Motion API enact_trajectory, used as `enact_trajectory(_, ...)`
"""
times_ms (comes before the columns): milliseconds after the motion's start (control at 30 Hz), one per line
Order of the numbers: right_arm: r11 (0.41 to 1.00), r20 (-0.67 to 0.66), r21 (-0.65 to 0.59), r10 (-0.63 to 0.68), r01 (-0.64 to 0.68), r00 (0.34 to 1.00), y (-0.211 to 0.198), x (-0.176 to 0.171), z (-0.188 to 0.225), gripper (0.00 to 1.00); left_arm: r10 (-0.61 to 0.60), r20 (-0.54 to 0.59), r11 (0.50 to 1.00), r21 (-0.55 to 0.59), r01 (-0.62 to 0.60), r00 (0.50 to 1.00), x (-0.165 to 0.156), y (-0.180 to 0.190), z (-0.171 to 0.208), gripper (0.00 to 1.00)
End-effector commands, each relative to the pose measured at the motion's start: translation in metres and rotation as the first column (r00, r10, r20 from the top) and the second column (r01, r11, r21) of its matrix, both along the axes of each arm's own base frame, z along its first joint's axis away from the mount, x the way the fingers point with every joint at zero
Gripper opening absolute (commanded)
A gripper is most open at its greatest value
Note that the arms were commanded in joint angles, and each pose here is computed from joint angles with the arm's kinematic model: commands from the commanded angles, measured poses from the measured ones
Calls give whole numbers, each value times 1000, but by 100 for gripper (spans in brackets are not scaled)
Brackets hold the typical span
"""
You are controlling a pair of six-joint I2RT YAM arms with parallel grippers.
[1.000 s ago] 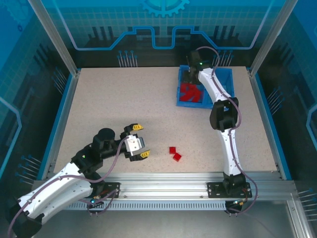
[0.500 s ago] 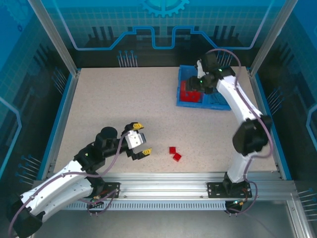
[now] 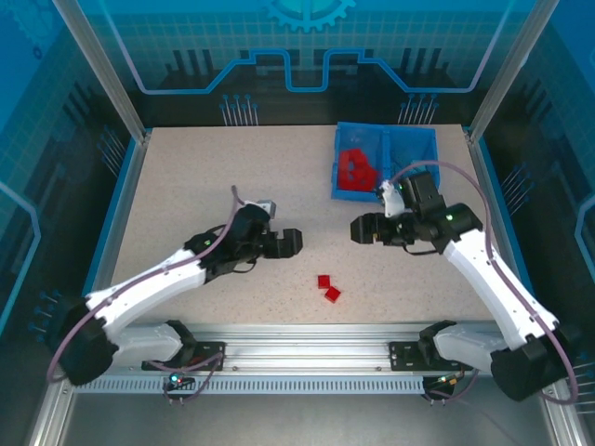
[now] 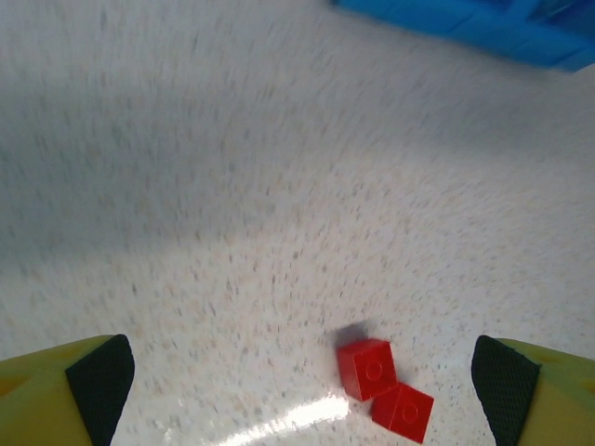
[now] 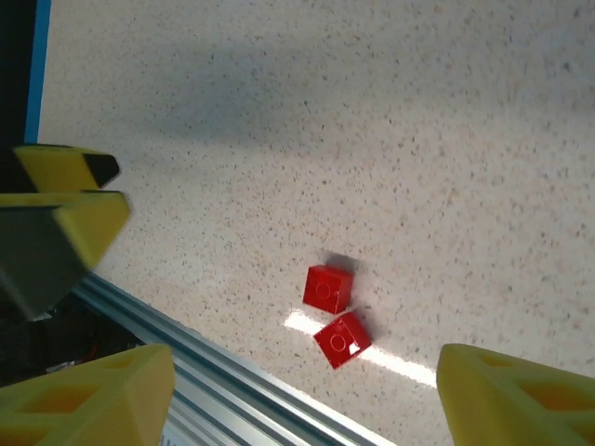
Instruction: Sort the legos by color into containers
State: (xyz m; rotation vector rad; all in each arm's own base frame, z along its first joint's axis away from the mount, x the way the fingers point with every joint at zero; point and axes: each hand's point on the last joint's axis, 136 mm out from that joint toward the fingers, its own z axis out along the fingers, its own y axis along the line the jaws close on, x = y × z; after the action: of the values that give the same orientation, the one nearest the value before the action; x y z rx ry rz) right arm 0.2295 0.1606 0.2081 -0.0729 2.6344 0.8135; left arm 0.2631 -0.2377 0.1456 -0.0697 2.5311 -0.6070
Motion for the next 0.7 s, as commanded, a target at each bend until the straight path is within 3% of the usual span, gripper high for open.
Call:
enact_trajectory(0, 994, -29, 36, -105, 106, 994, -7, -13, -8, 81, 129, -174, 990, 85, -115, 976, -16, -11, -15, 97)
enact_trajectory(133, 969, -41, -103, -230, 225, 972, -45, -28, -24, 95, 109, -275, 985, 162, -65, 955, -24, -48, -37, 94)
enact_trajectory(200, 966, -44, -110, -242, 236, 969, -52, -33, -26, 100, 124, -294, 978, 196, -67, 948, -26, -57, -50, 92)
enact_trajectory(400, 974, -71, -78, -216, 211, 974, -50, -45, -29, 100, 140, -392, 978, 197, -66, 909, -35, -75, -80, 91)
enact_trajectory(667, 982, -79, -72, -182, 176, 980, -47, -47, -33, 100, 90, -432, 988, 152, -26, 898, -37, -97, -98, 86)
